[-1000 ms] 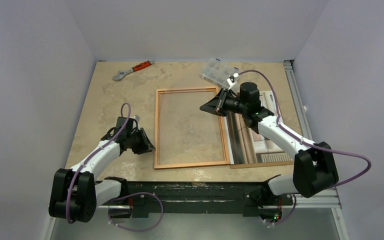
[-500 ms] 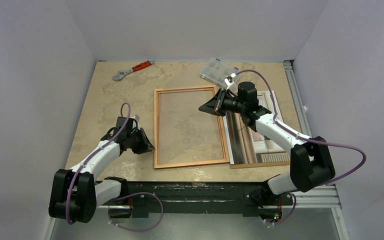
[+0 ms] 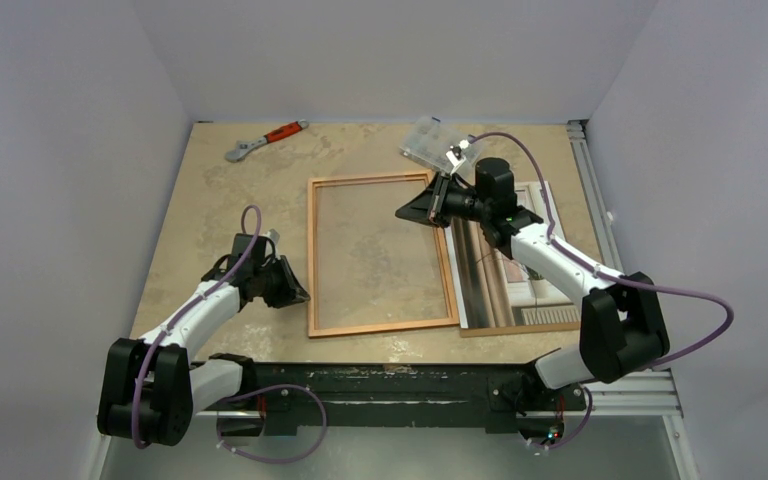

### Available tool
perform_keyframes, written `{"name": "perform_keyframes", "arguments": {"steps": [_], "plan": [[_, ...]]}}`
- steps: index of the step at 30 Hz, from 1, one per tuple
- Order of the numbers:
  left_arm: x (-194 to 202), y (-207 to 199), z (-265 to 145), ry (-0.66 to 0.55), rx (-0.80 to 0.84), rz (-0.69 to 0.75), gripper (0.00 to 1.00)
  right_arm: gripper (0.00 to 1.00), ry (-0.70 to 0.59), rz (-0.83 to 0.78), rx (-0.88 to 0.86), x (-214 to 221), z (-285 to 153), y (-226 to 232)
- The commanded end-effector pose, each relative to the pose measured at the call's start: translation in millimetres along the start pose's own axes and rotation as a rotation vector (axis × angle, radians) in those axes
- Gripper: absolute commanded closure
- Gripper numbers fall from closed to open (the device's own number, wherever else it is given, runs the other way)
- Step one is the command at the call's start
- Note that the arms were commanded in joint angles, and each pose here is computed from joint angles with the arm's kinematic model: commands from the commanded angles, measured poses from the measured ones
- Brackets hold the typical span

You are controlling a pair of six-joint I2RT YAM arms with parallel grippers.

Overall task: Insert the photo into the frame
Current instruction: Place the photo frame item in the photo frame.

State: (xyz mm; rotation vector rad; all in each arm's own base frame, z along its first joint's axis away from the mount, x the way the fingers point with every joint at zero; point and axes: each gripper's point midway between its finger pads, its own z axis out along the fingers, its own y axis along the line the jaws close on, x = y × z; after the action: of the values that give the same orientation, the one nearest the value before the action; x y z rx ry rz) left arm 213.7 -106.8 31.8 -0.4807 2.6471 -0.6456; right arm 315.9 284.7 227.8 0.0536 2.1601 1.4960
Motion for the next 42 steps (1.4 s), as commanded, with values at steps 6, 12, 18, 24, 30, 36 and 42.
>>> {"name": "perform_keyframes", "arguments": {"steps": [6, 12, 18, 24, 30, 36, 42], "plan": [[-2, 18, 1, -0.016, -0.076, 0.033, 0.85, 1.0, -0.032, -0.06, -0.089, -11, -3, 28], [-1, 18, 2, -0.014, -0.076, 0.032, 0.86, 1.0, -0.013, -0.049, -0.094, -7, 2, 22], [-2, 18, 1, -0.016, -0.076, 0.032, 0.86, 1.0, -0.019, -0.088, -0.105, -12, -3, 33], [-2, 18, 2, -0.015, -0.076, 0.031, 0.87, 1.0, -0.027, -0.104, -0.092, -13, -5, 35], [-2, 18, 1, -0.015, -0.076, 0.034, 0.87, 1.0, -0.02, -0.097, -0.1, -13, -4, 35], [-2, 18, 1, -0.016, -0.075, 0.034, 0.87, 1.0, -0.027, -0.111, -0.118, -15, -8, 46], [-1, 18, 1, -0.015, -0.077, 0.033, 0.88, 1.0, -0.025, -0.112, -0.127, -14, -10, 48]]}}
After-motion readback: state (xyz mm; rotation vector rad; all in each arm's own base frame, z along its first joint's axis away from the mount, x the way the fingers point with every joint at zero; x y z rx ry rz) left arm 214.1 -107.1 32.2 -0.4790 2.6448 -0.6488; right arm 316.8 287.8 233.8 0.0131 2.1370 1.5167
